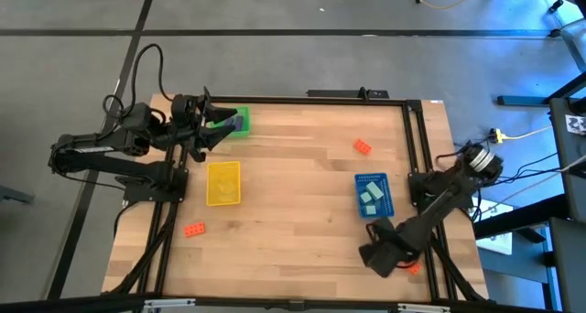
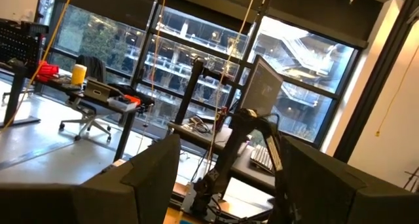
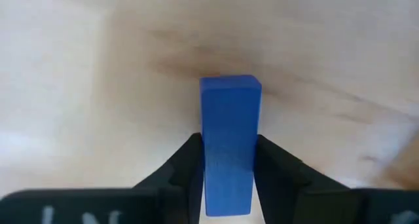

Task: Sort & place blocks by color
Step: Put the violet block into the green bin

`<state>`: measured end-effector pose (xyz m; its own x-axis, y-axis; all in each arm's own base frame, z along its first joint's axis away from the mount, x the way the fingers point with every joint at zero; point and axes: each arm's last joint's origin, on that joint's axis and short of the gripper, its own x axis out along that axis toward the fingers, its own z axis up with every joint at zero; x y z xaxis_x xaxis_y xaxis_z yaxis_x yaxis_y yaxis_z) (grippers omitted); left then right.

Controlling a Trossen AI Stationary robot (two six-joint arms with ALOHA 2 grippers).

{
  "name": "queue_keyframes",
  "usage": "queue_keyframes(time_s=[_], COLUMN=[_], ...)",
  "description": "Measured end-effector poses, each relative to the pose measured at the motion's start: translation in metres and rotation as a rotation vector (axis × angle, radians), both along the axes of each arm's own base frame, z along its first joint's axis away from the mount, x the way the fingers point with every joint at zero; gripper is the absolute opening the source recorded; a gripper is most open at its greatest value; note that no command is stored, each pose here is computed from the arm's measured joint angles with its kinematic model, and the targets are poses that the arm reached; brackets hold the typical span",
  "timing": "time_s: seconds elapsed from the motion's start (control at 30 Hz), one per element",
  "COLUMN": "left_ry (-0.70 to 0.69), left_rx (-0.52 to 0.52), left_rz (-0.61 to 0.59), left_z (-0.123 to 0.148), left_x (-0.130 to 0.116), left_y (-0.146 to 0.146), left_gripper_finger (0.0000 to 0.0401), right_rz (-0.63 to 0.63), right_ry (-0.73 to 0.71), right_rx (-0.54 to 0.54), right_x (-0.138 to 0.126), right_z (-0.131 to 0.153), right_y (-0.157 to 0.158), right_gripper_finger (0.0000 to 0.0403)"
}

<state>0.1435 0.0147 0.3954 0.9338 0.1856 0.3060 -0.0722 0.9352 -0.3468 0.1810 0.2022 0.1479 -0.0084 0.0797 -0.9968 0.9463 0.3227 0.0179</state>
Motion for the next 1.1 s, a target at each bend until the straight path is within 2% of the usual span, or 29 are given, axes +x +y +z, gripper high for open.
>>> queue_keyframes(time_s=[0.1, 0.27, 0.33, 0.4, 0.57, 0.7, 0.9, 1.1], left_ry=[-0.002, -0.01, -0.011, -0.013, -0.005, -0.002, 0.037, 0.108], left_rx=[-0.007, -0.05, -0.059, -0.082, -0.094, -0.093, -0.066, -0.034], left_rz=[-0.003, -0.017, -0.019, -0.027, -0.03, -0.03, -0.04, -0.091], left_z=[0.0, 0.0, 0.0, 0.0, -0.001, -0.002, -0.005, -0.014], left_x=[0.0, 0.0, 0.0, 0.001, 0.002, 0.002, 0.008, 0.023], left_y=[0.0, 0.0, 0.0, 0.0, 0.0, 0.0, 0.0, -0.001], left_gripper_finger=[0.0255, 0.0255, 0.0255, 0.0255, 0.0255, 0.0255, 0.0255, 0.0255], right_rz=[0.2, 0.511, 0.622, 0.686, 0.759, 0.767, 0.71, 0.699], right_ry=[-0.203, -0.521, -0.664, -0.759, -0.992, -1.178, -1.34, -1.365], right_rx=[0.064, 0.095, 0.08, 0.007, -0.236, -0.384, -0.578, -0.689], right_x=[-0.007, -0.01, -0.001, 0.011, 0.056, 0.084, 0.101, 0.105], right_z=[0.032, 0.08, 0.096, 0.105, 0.124, 0.141, 0.161, 0.167], right_y=[0.005, -0.006, -0.017, -0.033, -0.078, -0.116, -0.158, -0.177], right_gripper_finger=[0.0104, 0.0104, 0.0104, 0.0104, 0.0104, 0.0104, 0.0104, 0.0104])
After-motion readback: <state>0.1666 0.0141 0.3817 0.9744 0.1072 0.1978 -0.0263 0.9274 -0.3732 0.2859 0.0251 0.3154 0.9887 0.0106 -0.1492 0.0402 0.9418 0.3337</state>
